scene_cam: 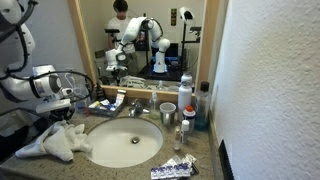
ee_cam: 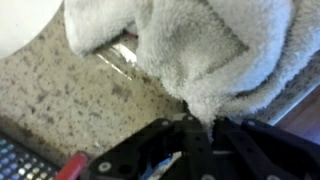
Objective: Use the towel to wipe the left side of the counter then hang it on the wall
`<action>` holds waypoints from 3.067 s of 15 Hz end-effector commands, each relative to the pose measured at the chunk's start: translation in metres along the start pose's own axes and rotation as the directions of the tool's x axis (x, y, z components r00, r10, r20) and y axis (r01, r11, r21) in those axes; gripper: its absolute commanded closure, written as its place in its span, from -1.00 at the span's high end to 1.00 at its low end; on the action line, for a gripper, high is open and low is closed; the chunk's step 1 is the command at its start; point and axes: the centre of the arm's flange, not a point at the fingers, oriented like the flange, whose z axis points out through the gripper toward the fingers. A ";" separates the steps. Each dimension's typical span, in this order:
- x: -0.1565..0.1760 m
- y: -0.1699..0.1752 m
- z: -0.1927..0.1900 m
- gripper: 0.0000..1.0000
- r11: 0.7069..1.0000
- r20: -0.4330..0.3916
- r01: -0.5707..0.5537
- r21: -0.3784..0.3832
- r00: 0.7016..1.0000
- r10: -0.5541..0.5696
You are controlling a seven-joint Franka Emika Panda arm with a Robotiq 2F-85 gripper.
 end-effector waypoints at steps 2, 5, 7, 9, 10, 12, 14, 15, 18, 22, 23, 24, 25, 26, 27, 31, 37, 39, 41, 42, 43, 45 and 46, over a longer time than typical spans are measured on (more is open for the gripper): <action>0.050 -0.006 0.018 -0.94 0.995 -0.232 0.103 -0.001 0.968 -0.101; 0.066 -0.012 0.016 -0.94 0.983 -0.344 0.169 0.068 0.929 -0.136; 0.068 -0.017 0.012 -0.94 0.973 -0.358 0.187 0.132 0.925 -0.129; 0.066 -0.023 0.009 -0.94 0.958 -0.343 0.189 0.214 0.933 -0.108; 0.063 -0.026 0.008 -0.94 0.951 -0.333 0.181 0.251 0.939 -0.091; 0.054 -0.032 0.001 -0.94 0.947 -0.290 0.131 0.292 0.956 -0.043; 0.045 -0.033 -0.005 -0.94 0.952 -0.217 0.057 0.302 0.976 0.010; 0.043 -0.034 -0.007 -0.94 0.949 -0.176 0.023 0.313 0.984 0.034; 0.032 -0.039 -0.015 -0.94 0.938 -0.033 -0.098 0.333 0.993 0.115; 0.017 -0.039 -0.029 -0.94 0.922 0.105 -0.226 0.314 0.974 0.203; 0.014 -0.037 -0.032 -0.94 0.919 0.131 -0.254 0.301 0.966 0.224; 0.010 -0.035 -0.034 -0.94 0.919 0.153 -0.278 0.278 0.958 0.244; 0.006 -0.032 -0.035 -0.94 0.922 0.170 -0.296 0.248 0.951 0.259; 0.003 -0.027 -0.034 -0.94 0.923 0.194 -0.322 0.212 0.939 0.283; -0.001 -0.023 -0.033 -0.94 0.925 0.210 -0.332 0.183 0.933 0.293; -0.013 -0.008 -0.025 -0.94 0.910 0.310 -0.409 0.070 0.876 0.370; 0.010 0.018 0.014 -0.95 0.952 0.262 -0.281 -0.124 0.916 0.304; 0.028 0.023 0.022 -0.95 0.959 0.232 -0.223 -0.178 0.937 0.261; 0.048 0.022 0.026 -0.95 0.964 0.204 -0.156 -0.216 0.958 0.201; 0.059 0.021 0.028 -0.95 0.966 0.193 -0.121 -0.230 0.967 0.167; 0.069 0.018 0.029 -0.95 0.968 0.174 -0.093 -0.232 0.975 0.135; 0.086 0.014 0.031 -0.95 0.980 0.145 -0.050 -0.190 0.986 0.078; 0.095 0.010 0.030 -0.95 0.988 0.144 -0.029 -0.152 0.988 0.051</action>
